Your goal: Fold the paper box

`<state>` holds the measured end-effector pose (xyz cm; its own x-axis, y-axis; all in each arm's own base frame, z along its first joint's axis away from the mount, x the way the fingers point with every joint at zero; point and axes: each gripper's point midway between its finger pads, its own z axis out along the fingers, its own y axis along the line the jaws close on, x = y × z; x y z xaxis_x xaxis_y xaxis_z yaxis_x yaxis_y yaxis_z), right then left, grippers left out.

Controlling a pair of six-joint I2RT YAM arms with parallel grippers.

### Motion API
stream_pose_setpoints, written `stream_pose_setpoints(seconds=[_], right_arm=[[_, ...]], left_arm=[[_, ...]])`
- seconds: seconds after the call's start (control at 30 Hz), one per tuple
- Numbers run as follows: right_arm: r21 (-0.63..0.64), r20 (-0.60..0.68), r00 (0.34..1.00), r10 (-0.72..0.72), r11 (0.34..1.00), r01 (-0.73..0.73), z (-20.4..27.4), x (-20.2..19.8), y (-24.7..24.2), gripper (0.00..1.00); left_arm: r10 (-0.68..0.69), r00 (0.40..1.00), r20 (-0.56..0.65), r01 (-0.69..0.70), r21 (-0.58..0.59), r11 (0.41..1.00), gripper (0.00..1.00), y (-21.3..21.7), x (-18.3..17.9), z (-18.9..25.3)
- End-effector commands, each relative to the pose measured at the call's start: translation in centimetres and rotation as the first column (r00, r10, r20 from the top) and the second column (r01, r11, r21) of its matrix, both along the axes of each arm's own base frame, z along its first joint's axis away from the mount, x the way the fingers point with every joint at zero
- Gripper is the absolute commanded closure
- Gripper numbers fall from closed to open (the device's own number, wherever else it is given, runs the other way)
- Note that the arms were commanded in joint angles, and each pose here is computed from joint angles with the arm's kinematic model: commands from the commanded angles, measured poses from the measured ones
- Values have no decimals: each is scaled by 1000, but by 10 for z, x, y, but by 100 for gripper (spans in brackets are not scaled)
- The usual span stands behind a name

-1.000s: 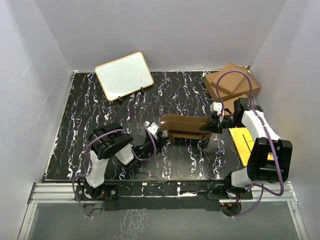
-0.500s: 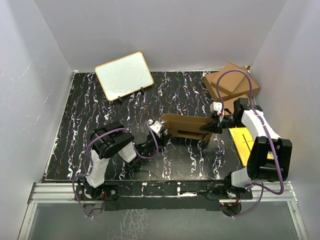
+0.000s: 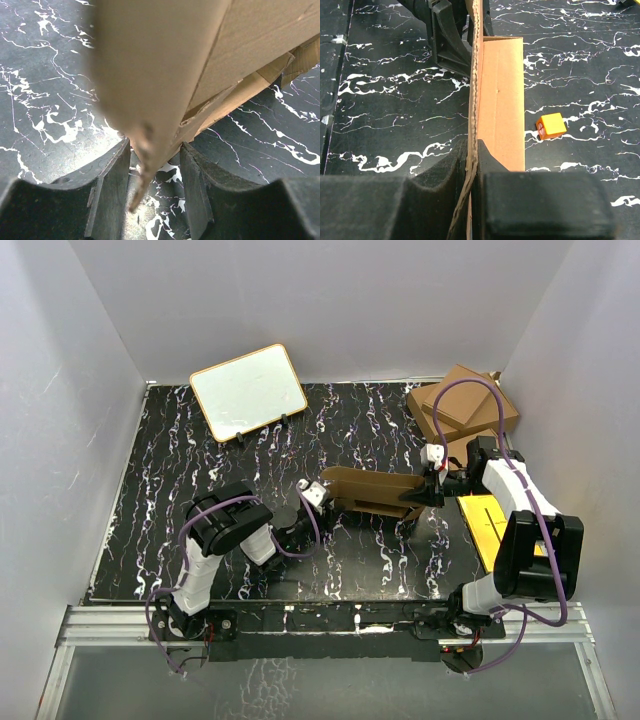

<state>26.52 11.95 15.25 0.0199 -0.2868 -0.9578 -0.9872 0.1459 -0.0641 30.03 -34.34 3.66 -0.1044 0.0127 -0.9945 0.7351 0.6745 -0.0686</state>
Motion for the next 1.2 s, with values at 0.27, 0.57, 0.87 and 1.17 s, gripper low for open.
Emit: stream_pose_setpoints(seconds=[0.27,0.57,0.87,1.17], right_arm=[[33,48,999,5,999,-7,15,10,2,92],[35,22,1000,-13,999,12,15,15,1,92],[42,-24,998,-59,997,60,20,26,-1,92],[43,-67,995,-78,996,81,19,32,-2,92]], left_arm=[[13,990,143,14,-183,983,55,-11,8,65],[19,989,147,9,-190,982,53,-8,7,69],[51,991,124,-22,-221,975,49,-8,13,71],[62,989,133,-29,-242,970,48,-13,20,77]])
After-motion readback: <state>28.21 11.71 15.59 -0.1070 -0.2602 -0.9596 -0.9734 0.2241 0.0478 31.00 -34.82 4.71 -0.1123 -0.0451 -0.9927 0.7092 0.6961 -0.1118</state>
